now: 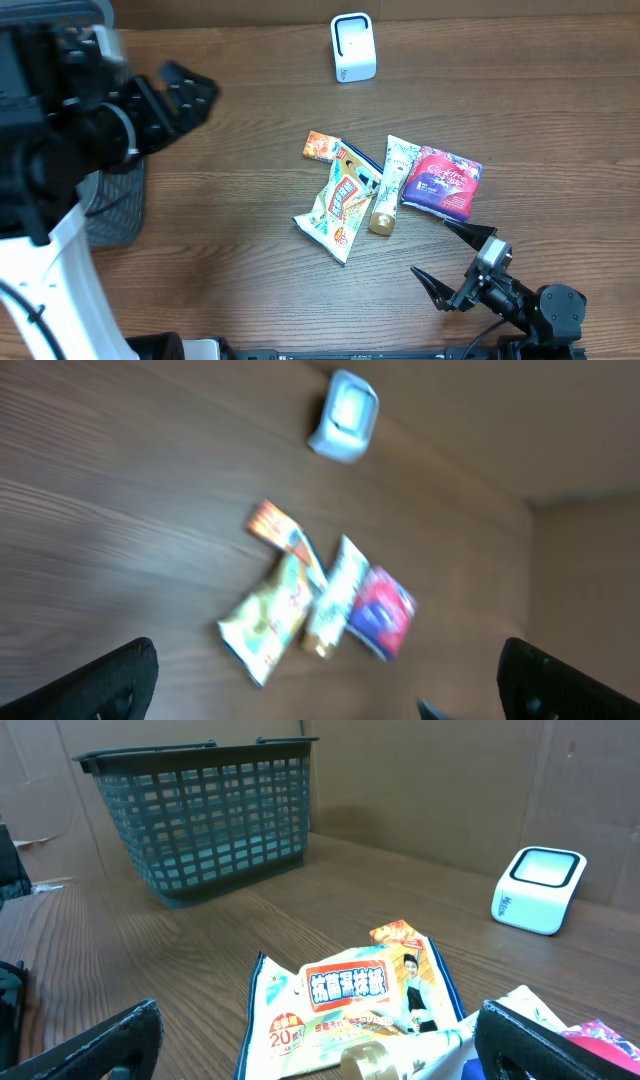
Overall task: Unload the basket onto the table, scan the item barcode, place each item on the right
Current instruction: 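Reach the left gripper down and grasp the yellow snack bag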
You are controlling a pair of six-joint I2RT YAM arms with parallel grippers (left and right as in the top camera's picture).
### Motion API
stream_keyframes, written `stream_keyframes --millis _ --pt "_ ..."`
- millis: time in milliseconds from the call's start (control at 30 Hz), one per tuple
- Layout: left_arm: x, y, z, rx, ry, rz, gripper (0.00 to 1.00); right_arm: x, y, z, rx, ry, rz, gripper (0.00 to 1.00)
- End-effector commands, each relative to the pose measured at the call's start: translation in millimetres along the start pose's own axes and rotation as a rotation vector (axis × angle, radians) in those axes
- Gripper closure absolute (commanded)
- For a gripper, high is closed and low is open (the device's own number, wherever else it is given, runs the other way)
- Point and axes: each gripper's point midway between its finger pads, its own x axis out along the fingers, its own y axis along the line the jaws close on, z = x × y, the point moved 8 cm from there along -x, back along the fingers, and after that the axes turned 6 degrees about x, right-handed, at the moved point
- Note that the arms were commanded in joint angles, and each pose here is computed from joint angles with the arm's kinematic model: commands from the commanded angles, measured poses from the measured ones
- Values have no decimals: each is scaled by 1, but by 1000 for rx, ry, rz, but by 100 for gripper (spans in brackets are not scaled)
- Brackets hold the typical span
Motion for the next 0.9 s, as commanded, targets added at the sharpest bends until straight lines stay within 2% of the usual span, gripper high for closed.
stream_keyframes --millis 0,67,133,200,267,433,533,600,733,867 --pt "40 -20 -8 68 154 -29 0 0 -1 -3 5 1 1 0" --pt "60 -28 -13 126 207 3 1 0 -1 -3 5 1 1 0" --pt "82 -37 -18 169 272 8 10 0 -1 -3 4 1 1 0" --pt "105 -45 -27 198 351 11 11 0 -1 -3 5 1 1 0" --pt "137 -51 -43 247 460 33 9 0 -1 -3 5 1 1 0" --pt "214 -31 -91 339 723 227 7 0 -1 -3 5 1 1 0" --pt "254 -7 -106 372 781 317 7 0 -1 -3 4 1 1 0" --pt "276 4 -113 397 808 294 6 0 -1 -3 4 1 1 0" --pt "307 8 -132 441 883 120 7 0 -1 -3 4 1 1 0" --pt "337 20 -144 453 858 101 11 0 -1 -3 5 1 1 0"
